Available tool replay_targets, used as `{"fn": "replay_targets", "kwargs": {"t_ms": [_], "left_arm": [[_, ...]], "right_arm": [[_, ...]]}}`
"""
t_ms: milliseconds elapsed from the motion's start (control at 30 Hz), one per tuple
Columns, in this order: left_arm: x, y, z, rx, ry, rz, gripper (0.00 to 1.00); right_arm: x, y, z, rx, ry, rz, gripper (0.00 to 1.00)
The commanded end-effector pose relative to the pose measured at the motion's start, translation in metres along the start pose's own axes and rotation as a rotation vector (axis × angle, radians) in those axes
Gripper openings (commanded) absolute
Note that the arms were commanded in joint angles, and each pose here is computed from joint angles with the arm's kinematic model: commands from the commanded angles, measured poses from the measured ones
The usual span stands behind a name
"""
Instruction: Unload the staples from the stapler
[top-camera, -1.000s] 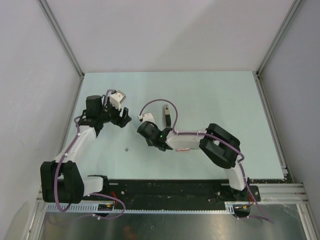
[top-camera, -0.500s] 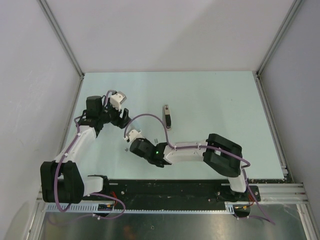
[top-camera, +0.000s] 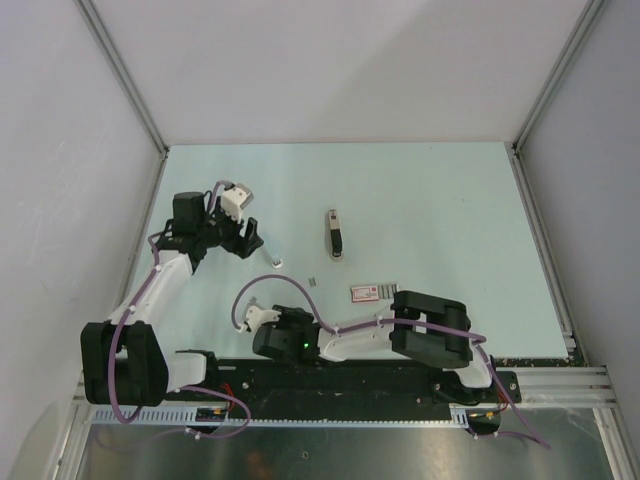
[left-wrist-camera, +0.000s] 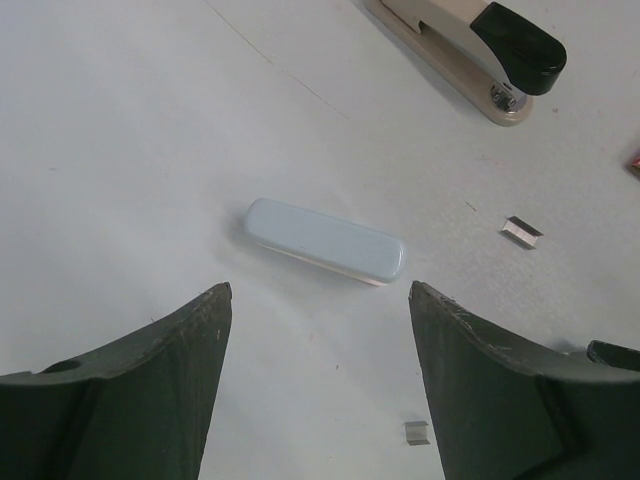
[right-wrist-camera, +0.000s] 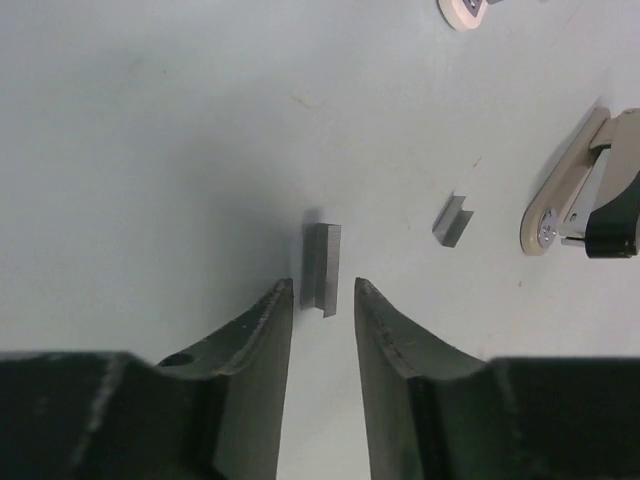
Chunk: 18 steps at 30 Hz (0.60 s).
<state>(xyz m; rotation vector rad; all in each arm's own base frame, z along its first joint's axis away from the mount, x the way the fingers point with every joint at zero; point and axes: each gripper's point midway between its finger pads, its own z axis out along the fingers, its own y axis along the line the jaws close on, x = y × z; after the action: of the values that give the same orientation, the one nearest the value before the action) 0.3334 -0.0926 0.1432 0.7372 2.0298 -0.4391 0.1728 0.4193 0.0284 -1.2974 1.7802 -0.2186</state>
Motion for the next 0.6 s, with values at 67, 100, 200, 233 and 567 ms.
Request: {"fn": "replay_targets", "kwargs": {"t_ms": [67,100,200,233,567], "left_arm": [[-0.023,0.004,-0.008,-0.001,-0.037,0.042,0.76],[-0.023,0.003,-0.009,0.003,-0.037,0.043,0.76],[-0.026,0.001,-0.010,0.007,-0.036,0.059,0.77],[-0.026,0.000,-0.010,0.008,-0.036,0.064,0.77],[-0.024,-0.009,-0.007,0.038,-0.019,0.101,0.77]], "right_arm": [[-0.005,-0.008,-0.009,-0.014,-0.019,0.031,0.46],[-0.008,-0.007,-0.012,-0.034,-0.027,0.045,0.48],[-0.016,-0.003,-0.024,-0.124,-0.058,0.104,0.52],[-0.017,-0.005,-0.027,-0.150,-0.063,0.132,0.52],[-0.040,-0.079,-0.053,-0.381,-0.187,0.593,0.53]]}}
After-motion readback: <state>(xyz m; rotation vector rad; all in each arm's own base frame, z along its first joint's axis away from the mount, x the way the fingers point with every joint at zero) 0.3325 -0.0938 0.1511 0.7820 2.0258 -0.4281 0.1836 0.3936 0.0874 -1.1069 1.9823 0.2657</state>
